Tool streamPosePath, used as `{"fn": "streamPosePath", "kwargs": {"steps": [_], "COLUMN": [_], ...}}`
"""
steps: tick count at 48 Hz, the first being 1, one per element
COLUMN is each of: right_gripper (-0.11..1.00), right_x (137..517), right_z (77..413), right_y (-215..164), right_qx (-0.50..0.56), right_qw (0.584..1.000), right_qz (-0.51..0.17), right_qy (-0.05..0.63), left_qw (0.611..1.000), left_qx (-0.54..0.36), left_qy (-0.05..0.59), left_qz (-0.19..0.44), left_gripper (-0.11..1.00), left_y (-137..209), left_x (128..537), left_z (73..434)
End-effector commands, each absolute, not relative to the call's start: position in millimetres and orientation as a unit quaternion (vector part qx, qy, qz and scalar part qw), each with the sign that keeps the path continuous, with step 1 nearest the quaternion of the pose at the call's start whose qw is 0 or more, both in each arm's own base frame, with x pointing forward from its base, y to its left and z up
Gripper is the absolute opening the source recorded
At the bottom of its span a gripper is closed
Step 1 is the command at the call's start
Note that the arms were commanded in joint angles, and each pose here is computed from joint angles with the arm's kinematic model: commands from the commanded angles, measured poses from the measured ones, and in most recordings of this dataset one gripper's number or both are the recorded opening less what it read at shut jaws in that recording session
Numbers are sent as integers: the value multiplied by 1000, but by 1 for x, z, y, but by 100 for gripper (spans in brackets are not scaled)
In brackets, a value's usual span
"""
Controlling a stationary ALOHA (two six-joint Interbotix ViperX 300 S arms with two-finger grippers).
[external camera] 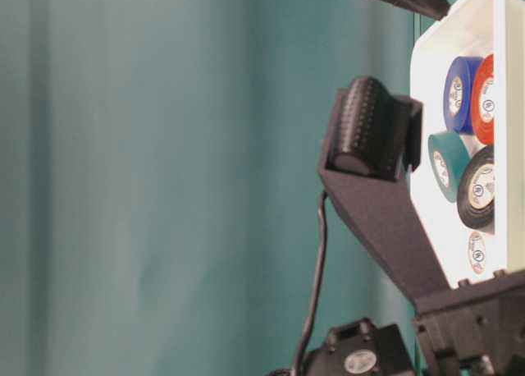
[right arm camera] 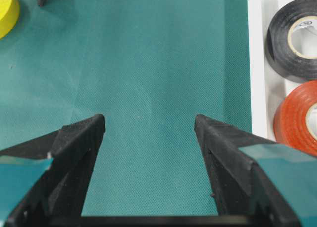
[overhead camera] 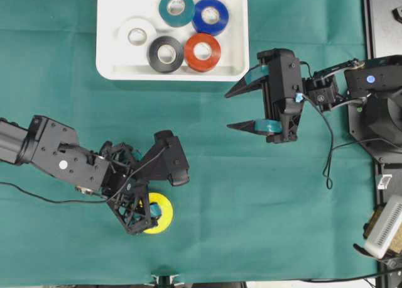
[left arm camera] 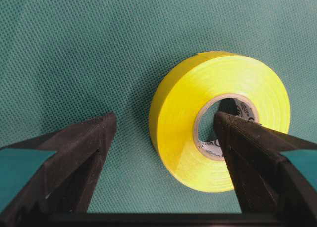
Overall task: Put the tape alternately from left to right into the white case.
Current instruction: 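Lift the yellow roll and carry it into the tray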
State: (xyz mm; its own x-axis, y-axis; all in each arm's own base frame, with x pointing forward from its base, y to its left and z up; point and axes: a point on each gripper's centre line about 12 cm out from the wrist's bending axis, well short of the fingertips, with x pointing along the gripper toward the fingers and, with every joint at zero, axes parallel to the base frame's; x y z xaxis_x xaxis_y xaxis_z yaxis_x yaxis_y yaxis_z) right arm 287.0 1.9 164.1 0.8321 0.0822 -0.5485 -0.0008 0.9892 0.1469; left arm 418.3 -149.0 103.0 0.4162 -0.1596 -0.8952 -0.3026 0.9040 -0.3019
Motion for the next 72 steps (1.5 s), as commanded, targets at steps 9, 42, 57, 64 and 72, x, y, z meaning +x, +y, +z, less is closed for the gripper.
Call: {"fn": "streamPosePath", "kwargs": {"steps": [9,42,57,64,72], "right_gripper": [68,68,68,68,68], "right_x": [289,288,288,289,288], "right_z": [171,170,170,171,171], "right_y": [3,3,3,3,3], "right_qx": [69,68,68,68,69], "right_qw": [958,958,958,958,958], "right_qz": [27,26,26,26,27], "right_qy": [275,278,278,277,277], "left_qw": [820,836,838,838,847], "left_qx": [-218,-222,-215,-202,-179], "left_qy": [529,501,501,506,500], "left_qz": [39,21,18,19,15], "left_gripper": [40,-3,-3,-3,-3], "left_y": [-151,-150,-146,-139,-121], "left_x": [423,423,412,411,412], "left_z": [112,145,164,166,171]}}
